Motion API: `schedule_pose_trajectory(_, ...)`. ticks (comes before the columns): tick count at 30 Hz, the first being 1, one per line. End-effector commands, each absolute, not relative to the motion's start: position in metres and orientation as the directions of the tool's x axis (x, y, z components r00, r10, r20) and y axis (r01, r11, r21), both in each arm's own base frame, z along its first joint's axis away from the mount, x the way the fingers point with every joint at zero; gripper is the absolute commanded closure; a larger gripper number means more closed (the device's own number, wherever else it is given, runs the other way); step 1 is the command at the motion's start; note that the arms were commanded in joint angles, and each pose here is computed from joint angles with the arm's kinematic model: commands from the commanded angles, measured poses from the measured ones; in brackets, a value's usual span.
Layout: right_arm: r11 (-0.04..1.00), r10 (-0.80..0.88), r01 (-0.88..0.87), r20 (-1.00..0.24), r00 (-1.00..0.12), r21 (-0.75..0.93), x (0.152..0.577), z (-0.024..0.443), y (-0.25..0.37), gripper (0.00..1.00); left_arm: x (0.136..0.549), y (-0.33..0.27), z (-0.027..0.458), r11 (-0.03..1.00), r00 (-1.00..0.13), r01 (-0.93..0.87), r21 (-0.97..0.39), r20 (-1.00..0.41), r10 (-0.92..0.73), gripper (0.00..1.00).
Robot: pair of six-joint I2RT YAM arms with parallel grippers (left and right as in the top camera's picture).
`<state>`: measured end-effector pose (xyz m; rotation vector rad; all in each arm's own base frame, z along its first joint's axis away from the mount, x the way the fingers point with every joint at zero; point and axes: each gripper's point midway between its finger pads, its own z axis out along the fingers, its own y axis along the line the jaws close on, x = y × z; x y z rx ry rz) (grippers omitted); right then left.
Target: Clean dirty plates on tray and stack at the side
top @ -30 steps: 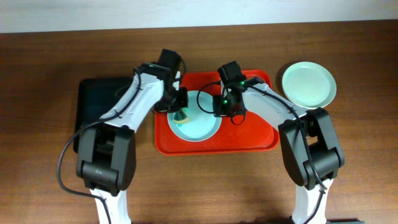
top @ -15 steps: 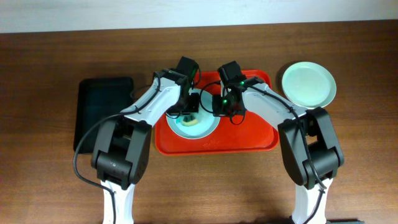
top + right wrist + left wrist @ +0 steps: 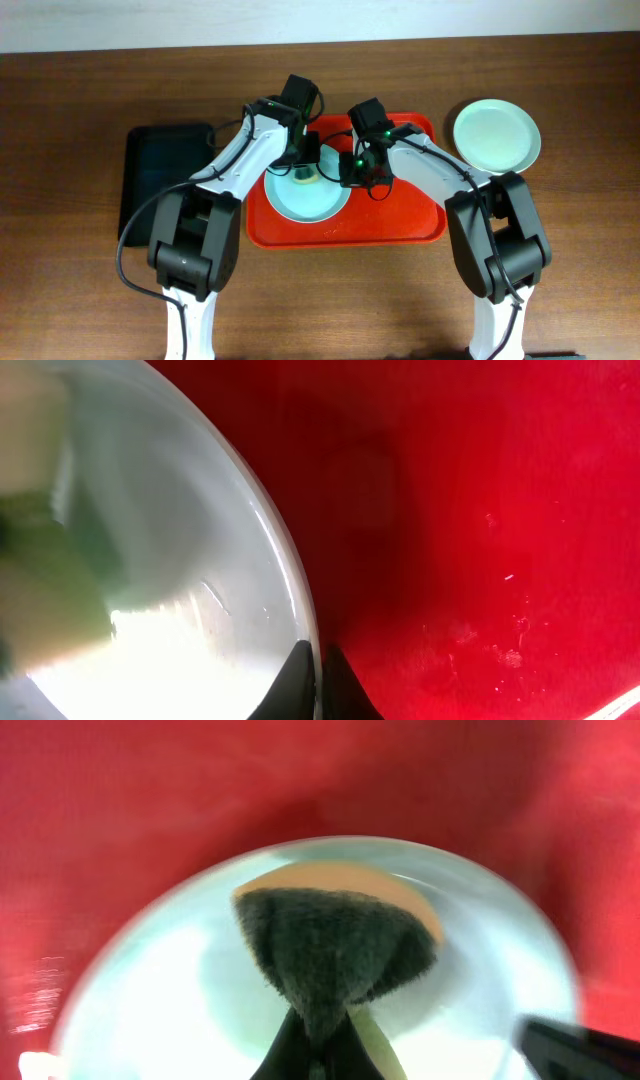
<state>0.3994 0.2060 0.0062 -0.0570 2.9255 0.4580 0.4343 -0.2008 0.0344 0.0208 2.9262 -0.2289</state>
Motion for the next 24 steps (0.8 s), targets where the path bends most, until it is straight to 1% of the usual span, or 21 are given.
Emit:
schedule_pose_trajectory(1,0.972,-0.016,-0.046,-0.128,-0.992,0.231,0.389,-0.021,0.193,0.96,0.429,-0.216,0.023,0.972,-0.988,0.052,-0.229,-0.151,0.017,1.0)
schedule_pose_trajectory(3,0.972,-0.016,-0.046,-0.127,-0.992,0.231,0.389,-0.021,0.193,0.96,0.434,-0.196,0.012,0.993,-0.986,0.039,-0.114,-0.168,0.02,1.0)
schedule_pose_trajectory(5,0.972,-0.016,-0.045,-0.124,-0.992,0.23,0.388,-0.021,0.192,0.96,0.439,-0.158,0.01,0.996,-0.979,-0.001,0.089,-0.203,0.017,1.0)
schedule_pose_trajectory(7,0.972,-0.016,-0.045,-0.124,-0.992,0.23,0.388,-0.021,0.192,0.96,0.445,-0.123,0.015,0.969,-0.972,-0.046,0.241,-0.234,0.012,1.0)
schedule_pose_trajectory(8,0.972,-0.016,-0.045,-0.124,-0.992,0.23,0.388,-0.021,0.192,0.96,0.446,-0.1,0.02,0.939,-0.969,-0.073,0.337,-0.245,0.012,1.0)
schedule_pose_trajectory(9,0.972,-0.016,-0.045,-0.124,-0.992,0.23,0.388,-0.021,0.192,0.96,0.446,-0.085,0.026,0.916,-0.969,-0.09,0.39,-0.247,0.01,1.0)
schedule_pose_trajectory(10,0.972,-0.016,-0.045,-0.124,-0.992,0.23,0.388,-0.021,0.192,0.96,0.446,-0.077,0.031,0.905,-0.969,-0.108,0.411,-0.247,-0.003,1.0)
schedule_pose_trajectory(12,0.972,-0.016,-0.045,-0.124,-0.992,0.23,0.388,-0.021,0.192,0.96,0.446,-0.068,0.047,0.899,-0.963,-0.177,0.401,-0.26,-0.074,1.0)
schedule_pose_trajectory(14,0.972,-0.023,-0.052,-0.126,-0.992,0.229,0.388,-0.021,0.192,0.96,0.448,-0.062,0.073,0.888,-0.937,-0.279,0.365,-0.306,-0.169,1.0)
schedule_pose_trajectory(16,0.969,-0.079,-0.108,-0.139,-0.987,0.222,0.388,-0.021,0.193,0.96,0.45,-0.062,0.101,0.906,-0.915,-0.324,0.274,-0.335,-0.225,1.0)
schedule_pose_trajectory(18,0.969,-0.083,-0.113,-0.14,-0.987,0.221,0.388,-0.021,0.193,0.96,0.45,-0.047,0.121,0.906,-0.894,-0.369,0.21,-0.348,-0.283,1.0)
schedule_pose_trajectory(21,0.969,-0.083,-0.113,-0.14,-0.987,0.221,0.388,-0.021,0.193,0.96,0.437,-0.002,0.111,0.872,-0.878,-0.454,0.182,-0.26,-0.403,1.0)
schedule_pose_trajectory(24,0.969,-0.083,-0.113,-0.14,-0.987,0.221,0.388,-0.021,0.193,0.96,0.423,0.049,0.087,0.813,-0.819,-0.57,0.122,-0.17,-0.548,1.0)
